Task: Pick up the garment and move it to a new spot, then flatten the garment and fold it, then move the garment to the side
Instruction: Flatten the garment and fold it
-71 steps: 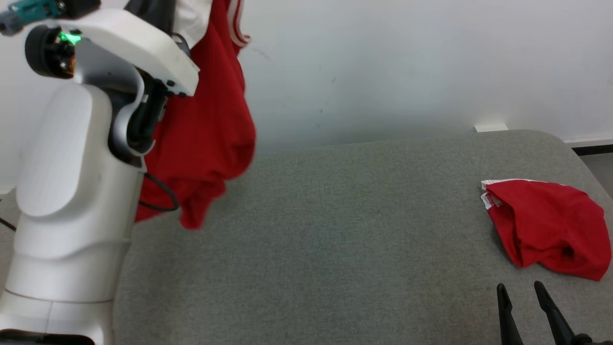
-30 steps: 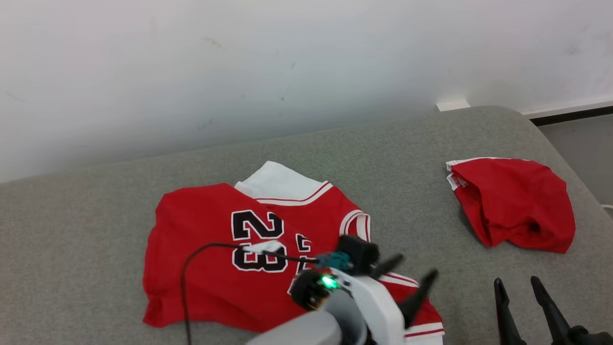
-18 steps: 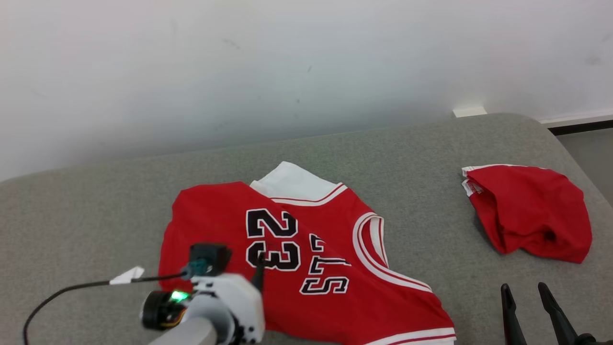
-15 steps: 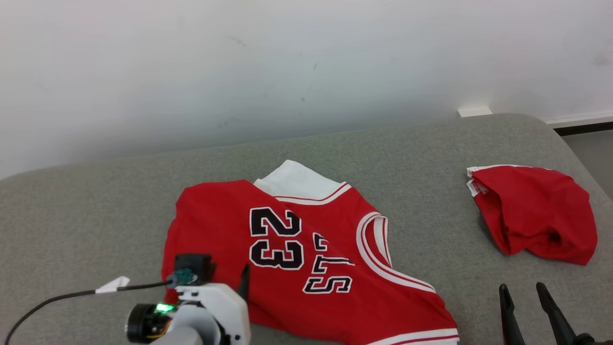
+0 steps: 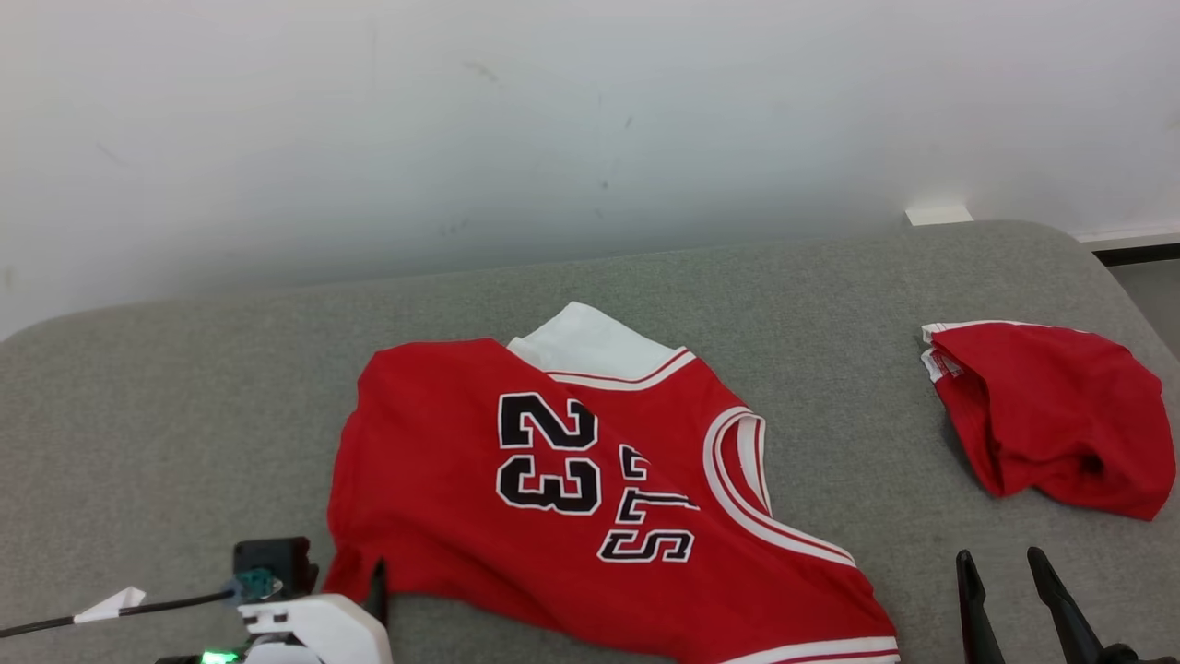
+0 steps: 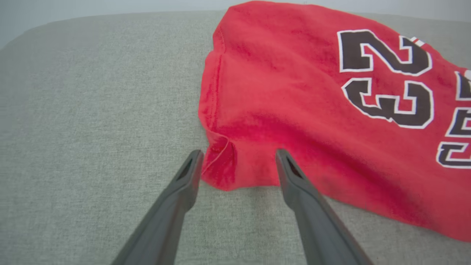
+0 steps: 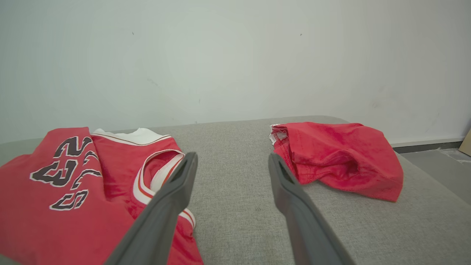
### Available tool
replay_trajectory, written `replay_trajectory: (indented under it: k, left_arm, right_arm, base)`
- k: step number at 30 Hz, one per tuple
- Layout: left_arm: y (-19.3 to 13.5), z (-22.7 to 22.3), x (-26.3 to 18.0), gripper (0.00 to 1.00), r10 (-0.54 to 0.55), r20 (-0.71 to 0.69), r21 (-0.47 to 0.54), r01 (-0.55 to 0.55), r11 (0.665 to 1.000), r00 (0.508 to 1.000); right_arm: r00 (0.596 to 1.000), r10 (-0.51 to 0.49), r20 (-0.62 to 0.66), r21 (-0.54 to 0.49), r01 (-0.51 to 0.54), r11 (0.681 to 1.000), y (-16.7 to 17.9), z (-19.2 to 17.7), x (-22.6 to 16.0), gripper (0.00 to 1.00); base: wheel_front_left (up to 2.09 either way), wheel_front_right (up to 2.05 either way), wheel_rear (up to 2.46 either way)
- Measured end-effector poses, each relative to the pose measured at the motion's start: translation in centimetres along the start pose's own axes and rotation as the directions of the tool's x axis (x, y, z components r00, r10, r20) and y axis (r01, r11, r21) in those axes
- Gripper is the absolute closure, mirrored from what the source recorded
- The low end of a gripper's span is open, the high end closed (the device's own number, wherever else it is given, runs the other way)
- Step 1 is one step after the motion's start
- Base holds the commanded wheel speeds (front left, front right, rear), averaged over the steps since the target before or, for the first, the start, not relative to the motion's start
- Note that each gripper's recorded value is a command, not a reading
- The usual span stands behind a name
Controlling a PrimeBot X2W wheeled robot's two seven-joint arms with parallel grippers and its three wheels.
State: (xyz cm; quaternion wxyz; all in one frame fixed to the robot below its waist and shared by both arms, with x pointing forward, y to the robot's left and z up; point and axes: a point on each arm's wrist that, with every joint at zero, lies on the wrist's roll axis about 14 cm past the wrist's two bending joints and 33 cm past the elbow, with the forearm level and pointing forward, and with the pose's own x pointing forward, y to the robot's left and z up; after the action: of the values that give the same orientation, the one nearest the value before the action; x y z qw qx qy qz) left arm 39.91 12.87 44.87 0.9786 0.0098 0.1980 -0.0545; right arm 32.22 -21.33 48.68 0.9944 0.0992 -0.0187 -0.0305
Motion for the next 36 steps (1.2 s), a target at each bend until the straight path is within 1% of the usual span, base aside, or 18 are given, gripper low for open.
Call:
replay_trajectory:
  k: [4, 8, 16, 23, 25, 27, 28, 29, 30, 32, 33, 35, 36]
  left_arm:
    - [0.3, -0.5, -0.4, 0.0, 0.006, -0.02, -0.016, -0.006, 1.0, 1.0]
    - [0.1, -1.3, -0.4, 0.0, -0.013, -0.047, -0.006, 0.013, 1.0, 0.999]
    - [0.0, -0.6, 1.3, 0.0, -0.009, -0.041, 0.021, 0.01, 1.0, 0.999]
    - [0.4, -1.7, 2.8, 0.0, 0.006, -0.091, 0.046, -0.002, 0.999, 0.996]
    - [0.5, -2.1, 3.1, 0.04, 0.01, -0.104, 0.045, -0.005, 0.999, 0.994]
    - [0.5, -2.3, 3.2, 0.11, 0.007, -0.112, 0.043, -0.002, 0.999, 0.994]
    - [0.4, -2.5, 3.2, 0.27, 0.003, -0.118, 0.037, 0.001, 0.999, 0.993]
    - [0.4, -2.7, 3.3, 0.51, 0.005, -0.123, 0.038, 0.0, 0.999, 0.992]
    - [0.4, -2.8, 3.4, 0.67, 0.005, -0.127, 0.036, 0.0, 0.999, 0.992]
    - [0.5, -3.0, 3.6, 0.91, 0.008, -0.133, 0.035, -0.004, 0.999, 0.991]
    - [0.5, -3.0, 3.7, 1.0, 0.005, -0.134, 0.032, -0.001, 1.0, 0.991]
    - [0.3, -3.0, 3.7, 1.0, -0.001, -0.131, 0.025, 0.004, 1.0, 0.991]
    - [0.2, -2.4, 3.9, 1.0, -0.003, -0.105, 0.014, 0.005, 1.0, 0.994]
  right_arm:
    - [1.0, 0.011, -0.008, 0.002, -0.011, 1.0, 0.4, -0.3, 0.1, 0.0]
    - [1.0, 0.019, -0.011, 0.002, -0.019, 1.0, 0.6, -0.3, 0.2, 0.0]
    - [1.0, 0.019, -0.013, -0.004, -0.02, 1.0, 0.5, -0.4, 0.3, 0.0]
    - [1.0, 0.002, -0.028, -0.008, -0.002, 1.0, -0.2, -0.7, 0.0, 0.0]
    - [0.999, -0.001, -0.032, -0.01, 0.001, 1.0, -0.3, -0.8, 0.1, 0.0]
    - [0.999, -0.002, -0.033, -0.012, 0.002, 1.0, -0.4, -0.9, 0.1, 0.0]
    - [0.999, -0.003, -0.034, -0.012, 0.002, 1.0, -0.4, -0.9, 0.1, 0.0]
    - [0.999, -0.003, -0.035, -0.012, 0.002, 1.0, -0.4, -0.9, 0.2, 0.0]
    - [0.999, -0.003, -0.035, -0.012, 0.003, 1.0, -0.4, -0.9, 0.2, 0.0]
    - [0.999, -0.003, -0.035, -0.013, 0.003, 1.0, -0.4, -0.9, 0.3, 0.0]
    - [0.999, -0.003, -0.036, -0.014, 0.003, 1.0, -0.5, -0.9, 0.3, 0.0]
    - [0.999, -0.002, -0.036, -0.015, 0.001, 1.0, -0.4, -0.9, 0.4, 0.0]
    - [0.999, 0.0, -0.036, -0.016, -0.001, 1.0, -0.4, -0.9, 0.4, 0.0]
  base:
    - [0.0, 0.0, 0.0]
    - [0.0, 0.0, 0.0]
    - [0.0, 0.0, 0.0]
    - [0.0, 0.0, 0.0]
    - [0.0, 0.0, 0.0]
    - [0.0, 0.0, 0.0]
    - [0.0, 0.0, 0.0]
    - [0.0, 0.0, 0.0]
    - [0.0, 0.0, 0.0]
    - [0.0, 0.0, 0.0]
    - [0.0, 0.0, 0.0]
    - [0.0, 0.0, 0.0]
    - [0.0, 0.0, 0.0]
